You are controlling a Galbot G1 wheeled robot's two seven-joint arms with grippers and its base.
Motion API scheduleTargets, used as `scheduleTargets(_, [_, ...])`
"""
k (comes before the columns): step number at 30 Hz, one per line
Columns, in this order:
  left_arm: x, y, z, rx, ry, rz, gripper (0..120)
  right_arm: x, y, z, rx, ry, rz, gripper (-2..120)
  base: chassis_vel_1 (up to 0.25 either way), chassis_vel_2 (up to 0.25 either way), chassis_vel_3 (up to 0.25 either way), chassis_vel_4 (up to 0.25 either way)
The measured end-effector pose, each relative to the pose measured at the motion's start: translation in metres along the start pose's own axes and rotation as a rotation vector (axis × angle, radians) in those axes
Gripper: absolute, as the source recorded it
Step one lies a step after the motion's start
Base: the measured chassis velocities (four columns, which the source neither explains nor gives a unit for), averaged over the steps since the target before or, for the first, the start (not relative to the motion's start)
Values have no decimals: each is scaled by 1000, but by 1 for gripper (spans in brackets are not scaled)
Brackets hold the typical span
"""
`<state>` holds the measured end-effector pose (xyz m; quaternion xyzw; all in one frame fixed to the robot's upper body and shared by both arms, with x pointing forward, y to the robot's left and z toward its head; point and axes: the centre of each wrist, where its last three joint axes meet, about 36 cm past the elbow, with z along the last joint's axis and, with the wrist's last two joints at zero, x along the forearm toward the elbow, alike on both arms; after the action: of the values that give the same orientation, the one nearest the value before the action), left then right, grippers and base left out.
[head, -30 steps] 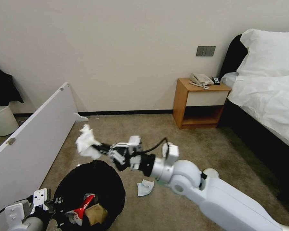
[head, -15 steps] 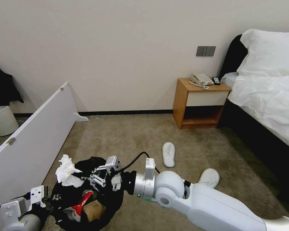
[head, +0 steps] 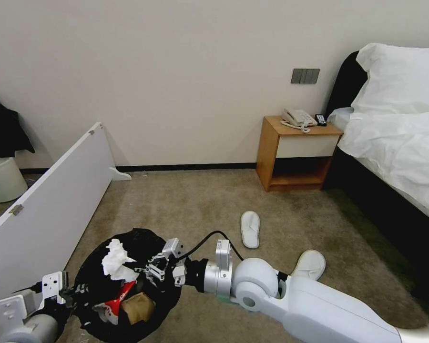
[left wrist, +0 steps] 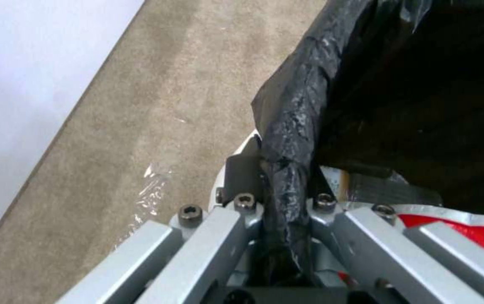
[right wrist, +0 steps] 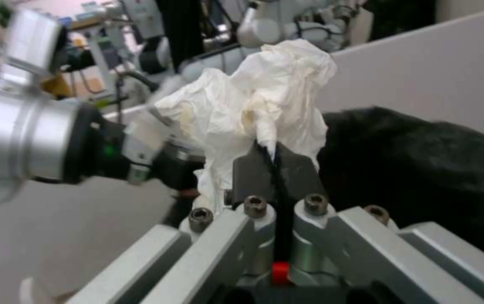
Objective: Pick up the trash bin, then pick up the garbage from the floor and place it into the trash bin.
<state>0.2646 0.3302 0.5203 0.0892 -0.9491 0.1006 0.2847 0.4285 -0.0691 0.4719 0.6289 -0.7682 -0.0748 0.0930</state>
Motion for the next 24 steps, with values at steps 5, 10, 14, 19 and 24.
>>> scheduleTargets(5, [2,-1,-1,5,1,6,2,0,-1,2,-6,19,28,17,0,0,0,0])
scheduleTargets(10, [2,-1,0,5,4,7,2,-3,-1,2,-13,34,47,30,0,0,0,0])
scheduleTargets(14, [2,-2,1,5,8,9,2,-5,-1,2,-14,42,54,54,0,0,0,0])
scheduleTargets(19, [1,-2,1,6,9,12,2,-7,-1,2,-15,40,53,67,0,0,0,0])
scheduleTargets(24, [1,-3,1,8,11,14,2,-8,-1,1,-13,32,48,85,0,0,0,0])
